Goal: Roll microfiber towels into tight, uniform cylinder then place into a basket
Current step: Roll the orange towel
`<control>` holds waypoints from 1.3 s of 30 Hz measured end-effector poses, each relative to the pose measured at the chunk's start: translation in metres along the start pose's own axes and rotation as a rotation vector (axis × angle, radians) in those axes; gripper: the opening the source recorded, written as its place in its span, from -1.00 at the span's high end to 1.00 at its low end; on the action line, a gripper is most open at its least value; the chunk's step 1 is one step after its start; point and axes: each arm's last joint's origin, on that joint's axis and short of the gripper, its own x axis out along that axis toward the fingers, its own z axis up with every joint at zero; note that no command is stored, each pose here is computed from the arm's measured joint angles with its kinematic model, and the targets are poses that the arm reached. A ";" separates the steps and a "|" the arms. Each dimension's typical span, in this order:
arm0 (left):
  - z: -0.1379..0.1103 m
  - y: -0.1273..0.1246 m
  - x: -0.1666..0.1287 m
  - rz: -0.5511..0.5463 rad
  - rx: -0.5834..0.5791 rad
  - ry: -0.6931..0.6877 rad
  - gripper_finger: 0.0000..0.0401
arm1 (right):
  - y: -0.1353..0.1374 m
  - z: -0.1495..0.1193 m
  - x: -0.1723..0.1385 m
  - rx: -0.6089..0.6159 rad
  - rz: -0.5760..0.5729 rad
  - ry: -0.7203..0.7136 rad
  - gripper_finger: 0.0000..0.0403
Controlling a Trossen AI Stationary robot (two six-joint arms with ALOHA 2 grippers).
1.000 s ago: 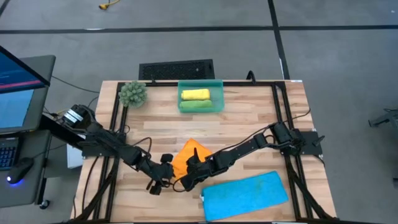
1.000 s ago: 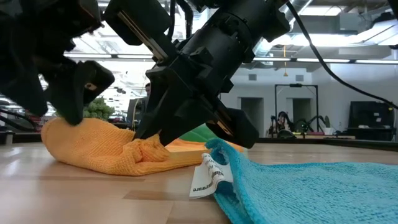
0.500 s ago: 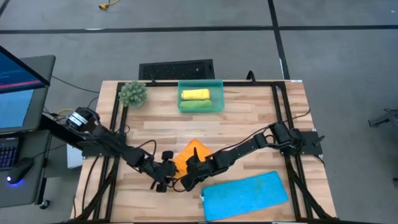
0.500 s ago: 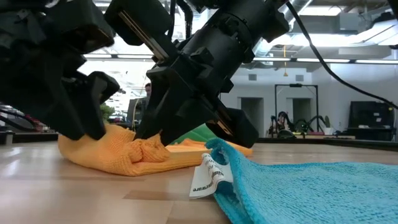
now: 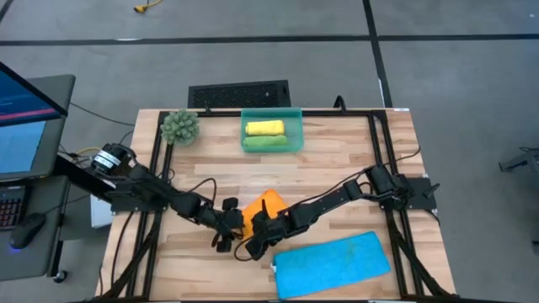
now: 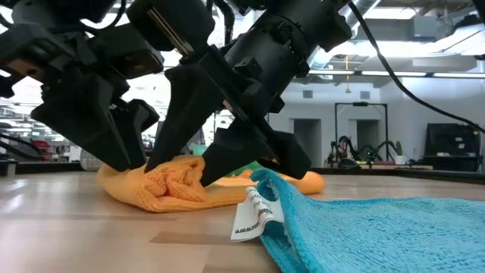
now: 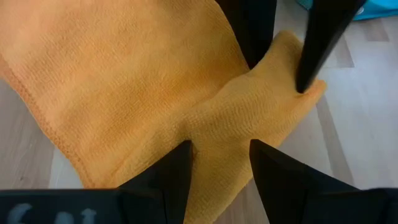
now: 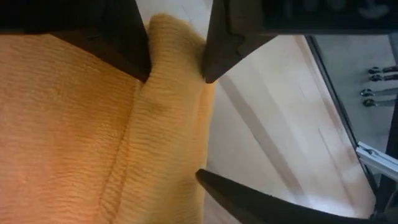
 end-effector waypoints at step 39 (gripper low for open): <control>0.005 0.021 0.002 -0.051 -0.324 0.049 0.21 | 0.038 -0.022 -0.071 -0.900 -0.191 -0.188 -0.18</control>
